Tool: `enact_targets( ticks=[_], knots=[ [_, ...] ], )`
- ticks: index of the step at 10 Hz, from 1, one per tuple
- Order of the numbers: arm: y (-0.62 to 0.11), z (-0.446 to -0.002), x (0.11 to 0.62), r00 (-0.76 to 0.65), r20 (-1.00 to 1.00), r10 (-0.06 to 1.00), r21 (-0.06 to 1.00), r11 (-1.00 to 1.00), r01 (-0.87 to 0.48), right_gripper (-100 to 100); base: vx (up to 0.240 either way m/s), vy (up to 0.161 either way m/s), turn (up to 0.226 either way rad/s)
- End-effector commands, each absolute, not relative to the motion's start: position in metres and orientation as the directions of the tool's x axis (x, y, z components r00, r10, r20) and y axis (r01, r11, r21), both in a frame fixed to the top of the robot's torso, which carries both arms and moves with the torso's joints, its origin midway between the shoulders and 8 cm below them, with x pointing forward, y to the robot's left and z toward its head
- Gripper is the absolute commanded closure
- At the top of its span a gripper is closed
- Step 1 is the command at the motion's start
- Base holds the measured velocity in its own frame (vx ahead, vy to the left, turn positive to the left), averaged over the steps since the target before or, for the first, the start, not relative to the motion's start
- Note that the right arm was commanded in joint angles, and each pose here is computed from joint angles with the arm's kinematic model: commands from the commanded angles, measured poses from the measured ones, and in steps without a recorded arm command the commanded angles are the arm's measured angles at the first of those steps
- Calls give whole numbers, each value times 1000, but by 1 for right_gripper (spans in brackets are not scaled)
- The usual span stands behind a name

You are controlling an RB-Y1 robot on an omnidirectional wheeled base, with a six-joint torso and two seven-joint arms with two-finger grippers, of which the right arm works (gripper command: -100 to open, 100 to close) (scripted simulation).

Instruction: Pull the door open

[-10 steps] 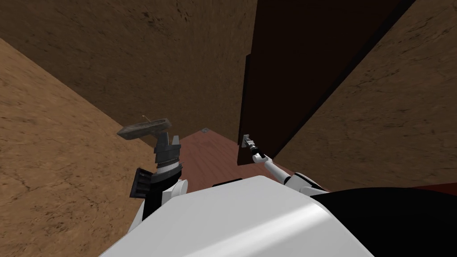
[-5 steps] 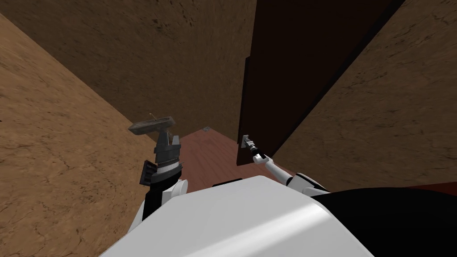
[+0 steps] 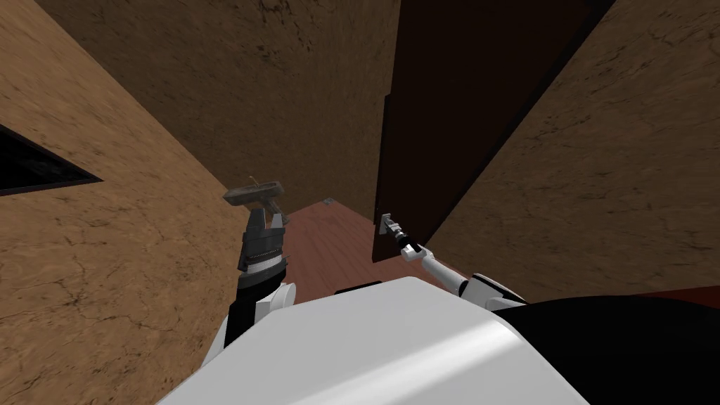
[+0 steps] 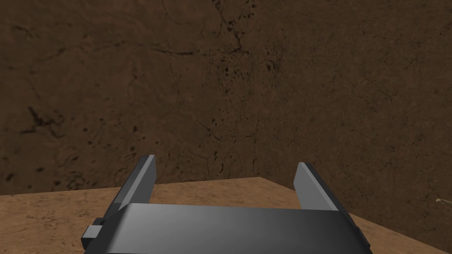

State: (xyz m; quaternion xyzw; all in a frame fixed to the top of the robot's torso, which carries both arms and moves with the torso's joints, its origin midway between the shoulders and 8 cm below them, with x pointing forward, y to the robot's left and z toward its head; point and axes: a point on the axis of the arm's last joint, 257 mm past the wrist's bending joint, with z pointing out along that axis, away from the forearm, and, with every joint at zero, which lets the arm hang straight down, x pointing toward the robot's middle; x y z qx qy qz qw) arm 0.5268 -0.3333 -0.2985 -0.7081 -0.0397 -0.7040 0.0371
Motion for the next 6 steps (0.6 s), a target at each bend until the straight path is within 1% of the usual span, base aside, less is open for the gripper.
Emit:
enact_targets(
  ticks=[1,2,3,5,6],
  knots=[
    [-332,-296,525,0,1000,1,1,-992,124,100,-177,-94,66],
    [-331,-299,525,7,1000,3,2,-993,120,100,-74,-36,28],
    [-320,-301,517,8,1000,6,5,-987,158,100,-48,-4,-89],
    [-307,-299,510,3,1000,9,8,-979,201,100,-51,-8,-160],
    [-296,-298,503,-1,1000,10,10,-972,235,100,-53,-47,-111]
  ],
)
